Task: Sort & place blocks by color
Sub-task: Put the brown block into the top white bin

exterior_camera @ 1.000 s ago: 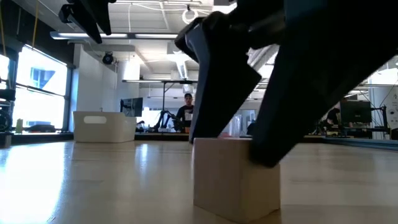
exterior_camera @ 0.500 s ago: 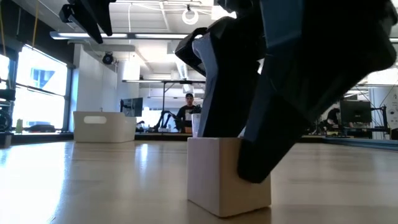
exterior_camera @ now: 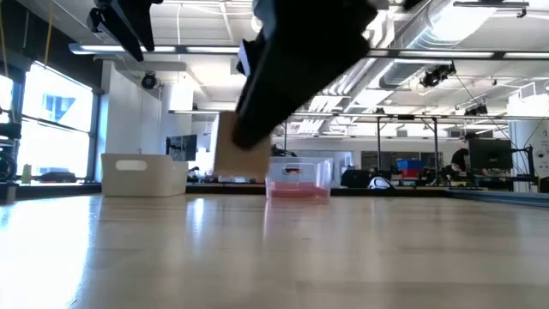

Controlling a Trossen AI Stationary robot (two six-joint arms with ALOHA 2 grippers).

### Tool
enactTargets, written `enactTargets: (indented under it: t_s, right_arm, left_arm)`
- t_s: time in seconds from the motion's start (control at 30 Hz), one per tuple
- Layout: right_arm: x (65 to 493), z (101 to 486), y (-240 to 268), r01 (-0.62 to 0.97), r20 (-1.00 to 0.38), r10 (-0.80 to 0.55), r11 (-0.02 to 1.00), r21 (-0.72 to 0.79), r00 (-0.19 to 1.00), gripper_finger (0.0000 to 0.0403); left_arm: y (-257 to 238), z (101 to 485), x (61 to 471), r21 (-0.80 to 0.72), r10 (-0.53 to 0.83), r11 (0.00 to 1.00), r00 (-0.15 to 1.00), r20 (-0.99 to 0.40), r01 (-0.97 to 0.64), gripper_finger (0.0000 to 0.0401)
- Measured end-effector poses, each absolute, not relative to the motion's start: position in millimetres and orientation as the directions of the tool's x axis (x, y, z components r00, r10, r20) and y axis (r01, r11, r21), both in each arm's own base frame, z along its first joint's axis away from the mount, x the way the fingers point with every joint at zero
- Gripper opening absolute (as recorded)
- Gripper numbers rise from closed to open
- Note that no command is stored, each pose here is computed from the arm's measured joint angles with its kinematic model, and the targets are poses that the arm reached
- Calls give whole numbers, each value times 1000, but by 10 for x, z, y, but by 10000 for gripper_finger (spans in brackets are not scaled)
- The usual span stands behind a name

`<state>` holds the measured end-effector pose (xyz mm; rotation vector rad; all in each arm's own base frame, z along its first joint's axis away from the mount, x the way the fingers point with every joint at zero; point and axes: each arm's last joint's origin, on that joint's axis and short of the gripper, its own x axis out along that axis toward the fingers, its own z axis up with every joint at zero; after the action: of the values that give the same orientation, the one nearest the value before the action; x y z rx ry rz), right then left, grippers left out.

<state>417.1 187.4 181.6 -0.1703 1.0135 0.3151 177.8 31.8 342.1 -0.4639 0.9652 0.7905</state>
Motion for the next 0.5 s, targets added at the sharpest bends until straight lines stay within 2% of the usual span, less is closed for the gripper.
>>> enactTargets:
  t_s: [0.3, 0.5]
  right_arm:
    - [4258, 2292, 1312, -229, -793, 124, 973, -20, 596, 102]
    - [4279, 2595, 850, -112, -740, 32, 992, -58, 672, 102]
  left_arm:
    - [404, 3423, 1770, 44, 388, 695, 323, -863, -718, 218]
    - [453, 3452, 1835, -138, 312, 635, 415, -854, -760, 218]
